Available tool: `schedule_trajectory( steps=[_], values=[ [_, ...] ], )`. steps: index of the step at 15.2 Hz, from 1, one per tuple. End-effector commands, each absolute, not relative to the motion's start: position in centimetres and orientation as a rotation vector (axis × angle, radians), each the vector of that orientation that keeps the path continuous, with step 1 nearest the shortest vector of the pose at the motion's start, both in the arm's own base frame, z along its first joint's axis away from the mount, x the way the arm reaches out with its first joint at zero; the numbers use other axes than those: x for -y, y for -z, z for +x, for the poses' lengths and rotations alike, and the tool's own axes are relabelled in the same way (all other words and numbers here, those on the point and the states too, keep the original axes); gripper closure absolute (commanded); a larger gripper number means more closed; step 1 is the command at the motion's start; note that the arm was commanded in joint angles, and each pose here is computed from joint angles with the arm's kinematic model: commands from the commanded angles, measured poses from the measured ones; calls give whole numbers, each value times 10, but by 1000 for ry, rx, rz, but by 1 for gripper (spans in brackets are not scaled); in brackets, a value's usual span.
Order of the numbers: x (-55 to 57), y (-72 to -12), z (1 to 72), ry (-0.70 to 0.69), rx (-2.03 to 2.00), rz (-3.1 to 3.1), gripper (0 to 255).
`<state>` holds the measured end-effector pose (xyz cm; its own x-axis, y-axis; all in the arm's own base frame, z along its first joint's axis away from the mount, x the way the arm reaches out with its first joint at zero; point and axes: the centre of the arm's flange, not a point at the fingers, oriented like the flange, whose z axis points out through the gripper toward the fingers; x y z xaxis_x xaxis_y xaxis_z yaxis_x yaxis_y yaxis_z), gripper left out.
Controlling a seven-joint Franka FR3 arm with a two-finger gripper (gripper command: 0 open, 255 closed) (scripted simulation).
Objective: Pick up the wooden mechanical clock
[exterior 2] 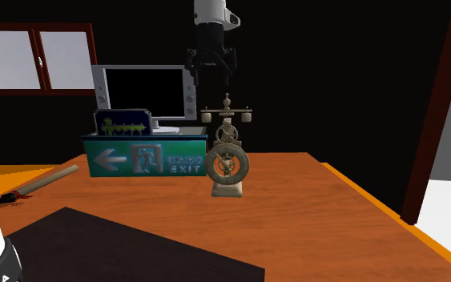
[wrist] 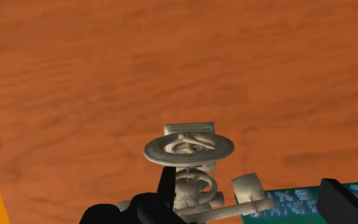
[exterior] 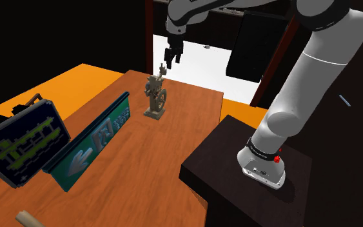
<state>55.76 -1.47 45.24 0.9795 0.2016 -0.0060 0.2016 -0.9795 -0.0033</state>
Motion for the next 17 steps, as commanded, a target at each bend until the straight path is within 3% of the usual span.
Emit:
schedule_trajectory(
  steps=[1, 13, 17],
  values=[
    [14, -435, 580, -20, 339, -3130, 0],
    [2, -346, 715, -91, 461, -3170, 0],
    [2, -325, 715, -91, 461, -3170, 0]
  ],
)
